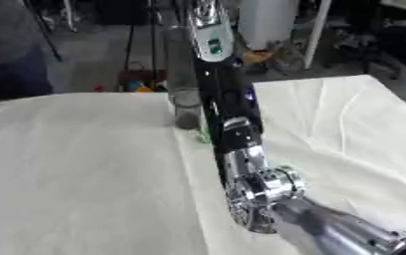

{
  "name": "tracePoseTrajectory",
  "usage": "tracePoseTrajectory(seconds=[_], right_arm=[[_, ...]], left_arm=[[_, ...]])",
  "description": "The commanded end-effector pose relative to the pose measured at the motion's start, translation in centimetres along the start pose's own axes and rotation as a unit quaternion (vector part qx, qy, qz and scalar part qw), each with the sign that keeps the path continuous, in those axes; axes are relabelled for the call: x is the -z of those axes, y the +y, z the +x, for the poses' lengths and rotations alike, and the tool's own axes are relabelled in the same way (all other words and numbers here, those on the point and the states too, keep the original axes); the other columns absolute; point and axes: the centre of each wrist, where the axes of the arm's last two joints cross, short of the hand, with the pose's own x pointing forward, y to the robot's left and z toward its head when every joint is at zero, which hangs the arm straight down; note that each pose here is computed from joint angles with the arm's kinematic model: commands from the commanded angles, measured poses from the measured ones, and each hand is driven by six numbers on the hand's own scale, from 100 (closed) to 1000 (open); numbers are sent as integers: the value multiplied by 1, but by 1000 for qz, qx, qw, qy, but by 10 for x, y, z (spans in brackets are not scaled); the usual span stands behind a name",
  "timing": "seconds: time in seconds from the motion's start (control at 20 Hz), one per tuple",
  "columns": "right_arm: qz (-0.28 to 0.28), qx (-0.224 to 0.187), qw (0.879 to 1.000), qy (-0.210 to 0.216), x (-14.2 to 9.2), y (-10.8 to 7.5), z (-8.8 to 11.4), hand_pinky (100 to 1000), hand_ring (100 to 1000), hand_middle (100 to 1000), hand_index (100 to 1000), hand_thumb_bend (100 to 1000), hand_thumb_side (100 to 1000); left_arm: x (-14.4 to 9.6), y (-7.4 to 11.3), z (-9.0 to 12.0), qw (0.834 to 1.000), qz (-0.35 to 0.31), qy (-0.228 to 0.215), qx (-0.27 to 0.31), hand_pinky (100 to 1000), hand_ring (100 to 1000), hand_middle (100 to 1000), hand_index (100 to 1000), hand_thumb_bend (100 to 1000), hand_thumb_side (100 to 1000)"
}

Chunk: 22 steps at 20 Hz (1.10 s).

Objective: Arrange flowers into the vase.

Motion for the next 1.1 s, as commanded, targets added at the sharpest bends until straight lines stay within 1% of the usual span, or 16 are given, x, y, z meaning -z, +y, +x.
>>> tracePoseTrajectory(seconds=[0.05, 0.75, 1.1], right_arm=[[-11, -13, 999, -29, 15, -13, 17, 100, 100, 100, 100, 100, 647], [-27, -39, 998, -31, 20, -28, 18, 100, 100, 100, 100, 100, 663], [-23, -51, 998, -19, 17, -29, 13, 100, 100, 100, 100, 100, 688]], left_arm=[[7, 5, 10, 1000, -6, -17, 10, 592, 664, 741, 810, 770, 818], [11, 6, 14, 1000, -9, -24, 13, 592, 666, 741, 810, 768, 821], [11, 6, 14, 1000, -10, -25, 13, 592, 666, 741, 811, 768, 821]])
